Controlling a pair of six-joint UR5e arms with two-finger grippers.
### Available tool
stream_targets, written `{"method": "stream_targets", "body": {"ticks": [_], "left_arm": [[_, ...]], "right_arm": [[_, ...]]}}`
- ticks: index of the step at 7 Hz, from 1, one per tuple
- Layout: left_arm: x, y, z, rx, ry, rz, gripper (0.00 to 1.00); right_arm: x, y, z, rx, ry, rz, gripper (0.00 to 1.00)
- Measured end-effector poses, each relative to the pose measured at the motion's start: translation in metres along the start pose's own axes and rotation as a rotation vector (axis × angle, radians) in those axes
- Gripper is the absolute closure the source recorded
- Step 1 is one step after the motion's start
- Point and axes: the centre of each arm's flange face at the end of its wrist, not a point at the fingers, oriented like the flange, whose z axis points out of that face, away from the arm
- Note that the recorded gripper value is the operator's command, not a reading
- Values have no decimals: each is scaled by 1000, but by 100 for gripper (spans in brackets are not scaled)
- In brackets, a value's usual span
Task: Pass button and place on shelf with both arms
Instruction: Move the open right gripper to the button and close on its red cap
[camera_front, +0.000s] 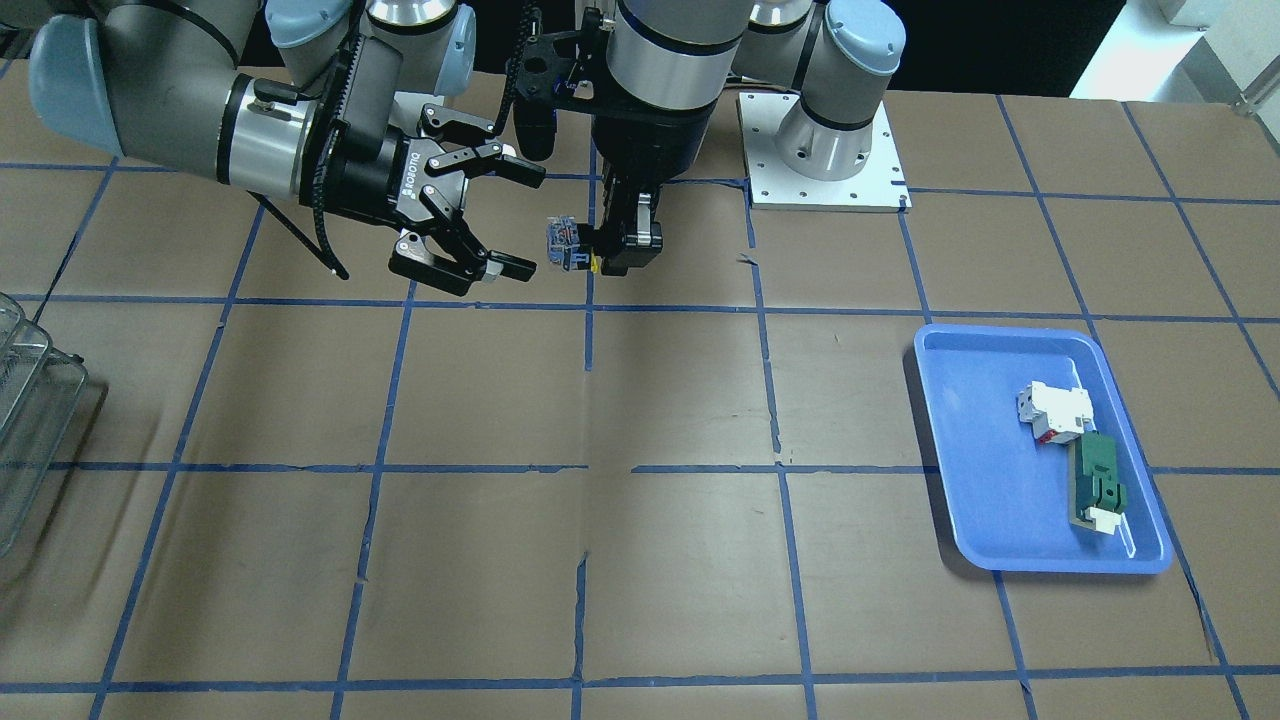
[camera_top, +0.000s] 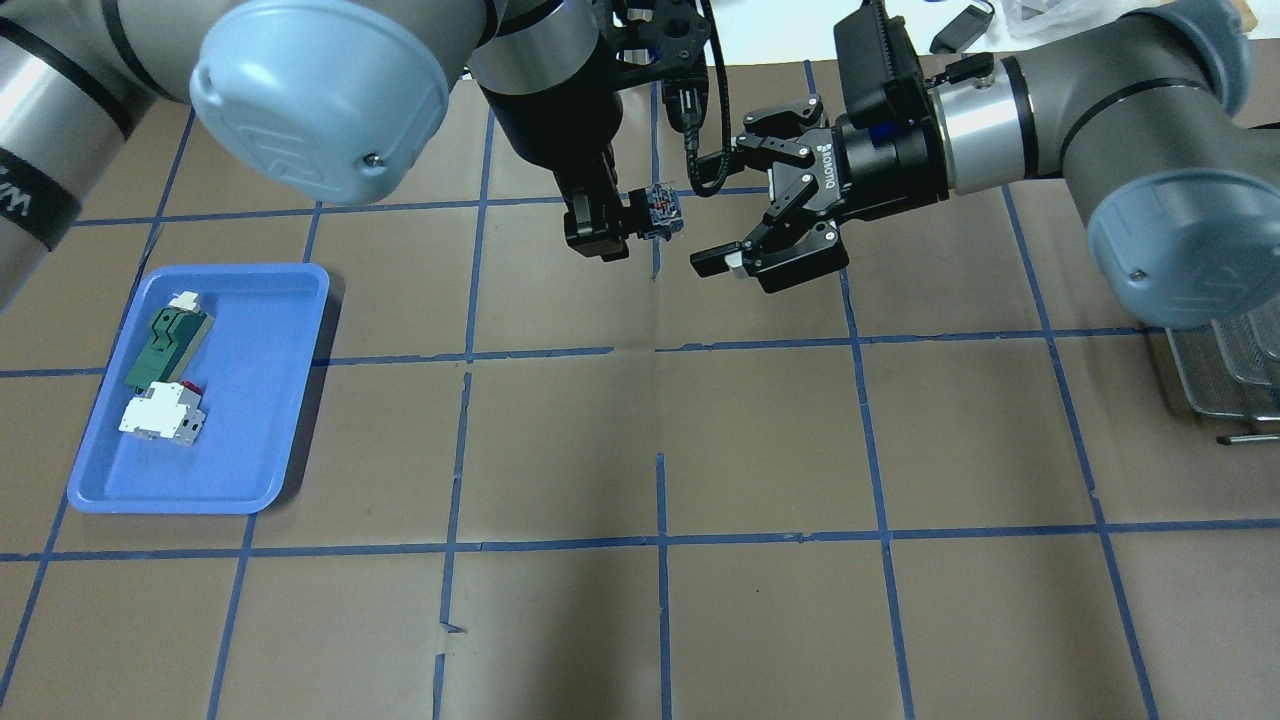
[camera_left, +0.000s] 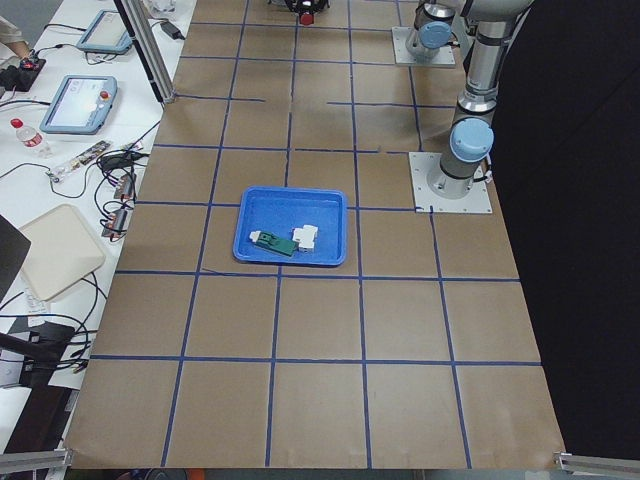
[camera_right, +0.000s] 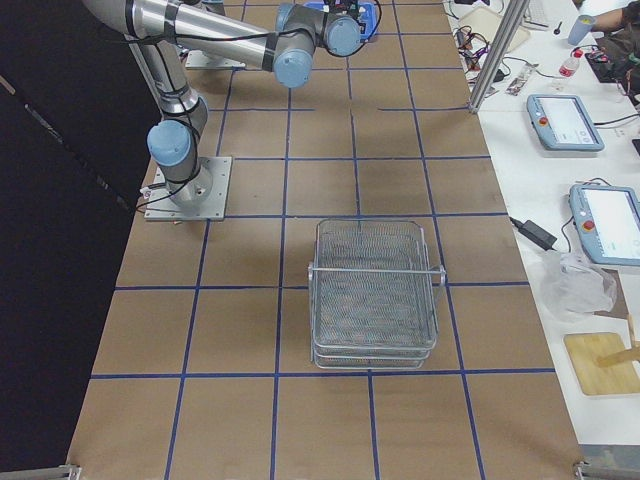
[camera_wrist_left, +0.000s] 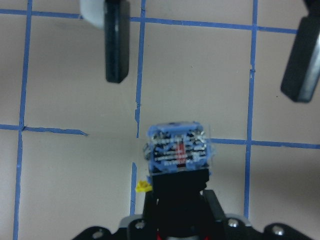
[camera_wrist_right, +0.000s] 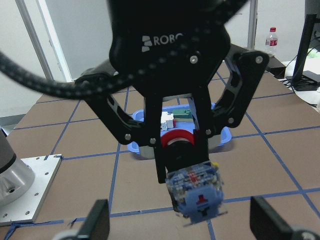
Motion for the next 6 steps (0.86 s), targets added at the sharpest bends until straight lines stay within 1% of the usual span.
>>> {"method": "stream_targets", "body": {"ticks": [2,4,6], "left_arm": [[0,0,0,1,1,0,100],[0,0,-1,3,0,1,100],[1,0,-2,4,-2,2,100]], "right_arm": [[-2,-1,15,0,-29,3,1],[-1,-2,17,1,-32,-2,2],[1,-8,16,27,-25,-16,3]]}}
